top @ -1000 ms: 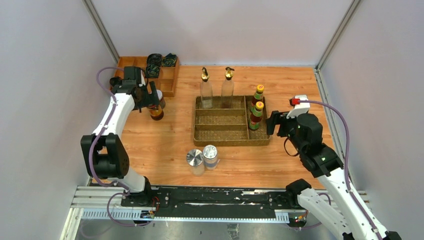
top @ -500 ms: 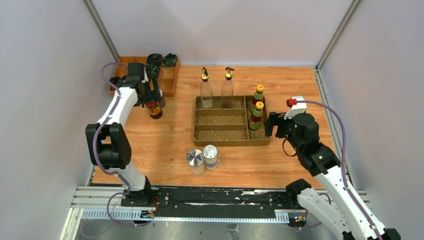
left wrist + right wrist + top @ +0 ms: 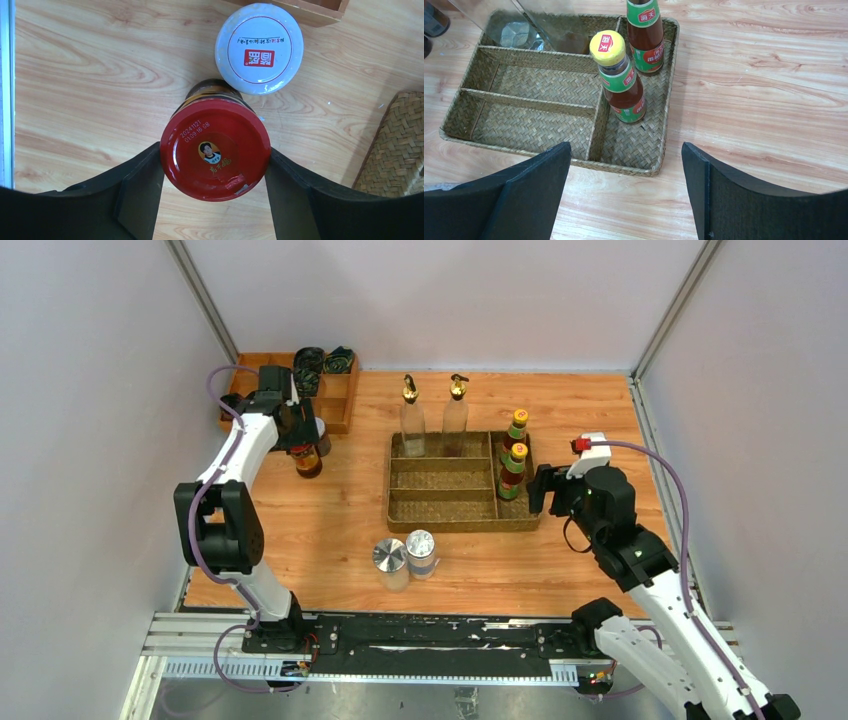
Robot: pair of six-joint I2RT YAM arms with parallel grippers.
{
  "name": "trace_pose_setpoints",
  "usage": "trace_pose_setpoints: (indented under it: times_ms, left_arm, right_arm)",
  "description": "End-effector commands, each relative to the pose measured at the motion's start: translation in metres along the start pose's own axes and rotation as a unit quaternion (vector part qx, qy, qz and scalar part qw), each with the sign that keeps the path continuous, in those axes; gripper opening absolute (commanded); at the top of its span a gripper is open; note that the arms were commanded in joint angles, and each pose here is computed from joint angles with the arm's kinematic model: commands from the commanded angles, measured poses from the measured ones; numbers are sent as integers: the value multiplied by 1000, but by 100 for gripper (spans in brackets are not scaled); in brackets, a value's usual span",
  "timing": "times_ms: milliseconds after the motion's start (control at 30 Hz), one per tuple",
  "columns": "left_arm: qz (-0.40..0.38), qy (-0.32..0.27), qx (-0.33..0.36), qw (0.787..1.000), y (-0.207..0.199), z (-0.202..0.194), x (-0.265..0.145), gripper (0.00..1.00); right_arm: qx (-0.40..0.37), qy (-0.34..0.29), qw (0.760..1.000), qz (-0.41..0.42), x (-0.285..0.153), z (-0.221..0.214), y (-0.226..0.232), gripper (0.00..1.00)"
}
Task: Organize the condiment bottles
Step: Pick up the bottle from the center of the board.
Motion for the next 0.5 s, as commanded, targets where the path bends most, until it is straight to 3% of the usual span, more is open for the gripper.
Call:
trace_pose_setpoints:
  times_ms: [0,200,467]
  left_arm:
    - [-4,-27,9,1000,-3,11,-7,67]
    - [-12,-34,17,999,-4,12,-16,56]
    - [-33,-46,54,997,-25,6,-48,55]
  right_arm:
    - [4,7,1000,12,3,-7,3,86]
    - [4,8,1000,15,4,-8,4,86]
    - [5,7,1000,17,2,-8,4,86]
Point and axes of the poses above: each gripper's point midway between its finger pads, its own x axis out along the fingers, its own y axis along the line the jaws close on, z = x × y, the point moved 10 cm from there along -x, back along the fingers, and after that the axes turned 4 degrees about x, right-handed, at the moved point
